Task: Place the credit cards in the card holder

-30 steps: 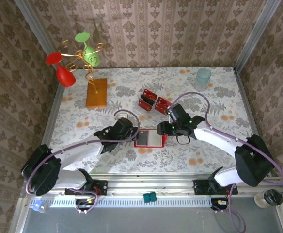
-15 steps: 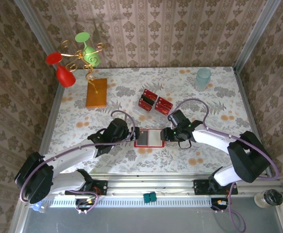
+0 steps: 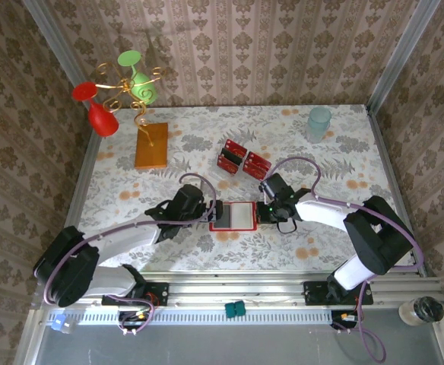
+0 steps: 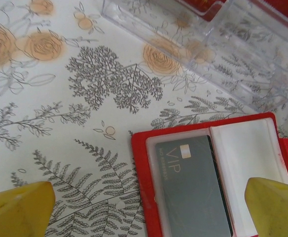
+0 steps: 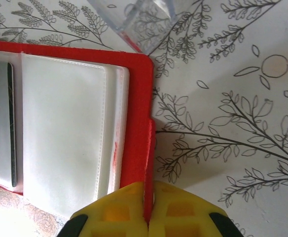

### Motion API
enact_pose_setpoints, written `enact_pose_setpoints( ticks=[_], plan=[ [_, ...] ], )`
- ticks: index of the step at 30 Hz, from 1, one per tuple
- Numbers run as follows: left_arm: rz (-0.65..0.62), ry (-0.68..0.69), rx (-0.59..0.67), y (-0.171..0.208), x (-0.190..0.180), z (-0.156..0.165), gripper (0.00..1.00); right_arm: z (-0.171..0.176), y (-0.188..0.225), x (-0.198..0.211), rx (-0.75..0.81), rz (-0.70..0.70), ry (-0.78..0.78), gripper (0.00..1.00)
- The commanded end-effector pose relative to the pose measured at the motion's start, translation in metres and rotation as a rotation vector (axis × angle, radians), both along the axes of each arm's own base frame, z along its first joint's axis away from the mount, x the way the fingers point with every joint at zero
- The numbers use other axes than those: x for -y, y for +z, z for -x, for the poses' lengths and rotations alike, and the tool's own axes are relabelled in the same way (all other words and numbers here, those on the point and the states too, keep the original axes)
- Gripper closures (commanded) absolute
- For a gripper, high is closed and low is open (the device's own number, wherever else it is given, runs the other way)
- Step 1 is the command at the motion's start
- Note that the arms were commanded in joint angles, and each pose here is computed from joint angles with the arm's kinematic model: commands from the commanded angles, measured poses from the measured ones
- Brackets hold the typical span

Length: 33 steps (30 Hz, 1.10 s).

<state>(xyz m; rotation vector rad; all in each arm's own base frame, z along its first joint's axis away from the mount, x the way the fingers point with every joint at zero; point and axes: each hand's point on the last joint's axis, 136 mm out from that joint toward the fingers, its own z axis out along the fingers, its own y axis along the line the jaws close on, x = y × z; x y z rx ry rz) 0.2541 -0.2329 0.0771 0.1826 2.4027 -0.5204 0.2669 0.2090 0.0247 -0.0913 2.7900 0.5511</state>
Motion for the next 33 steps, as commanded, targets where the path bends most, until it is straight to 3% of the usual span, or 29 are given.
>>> enact_pose_setpoints(
  ticks=[1,16,33],
  plan=[
    [0.038,-0.008,-0.008,-0.002,0.009,-0.004,0.00,-0.002,0.002,-0.008,0.004,-0.041,0.009,1.00],
    [0.052,0.001,-0.045,-0.018,0.012,-0.001,0.00,0.007,0.004,-0.026,-0.007,-0.102,0.013,1.00],
    [0.060,-0.019,-0.067,-0.032,0.022,-0.001,0.00,0.005,-0.004,-0.024,-0.016,-0.080,-0.002,1.00]
  ],
)
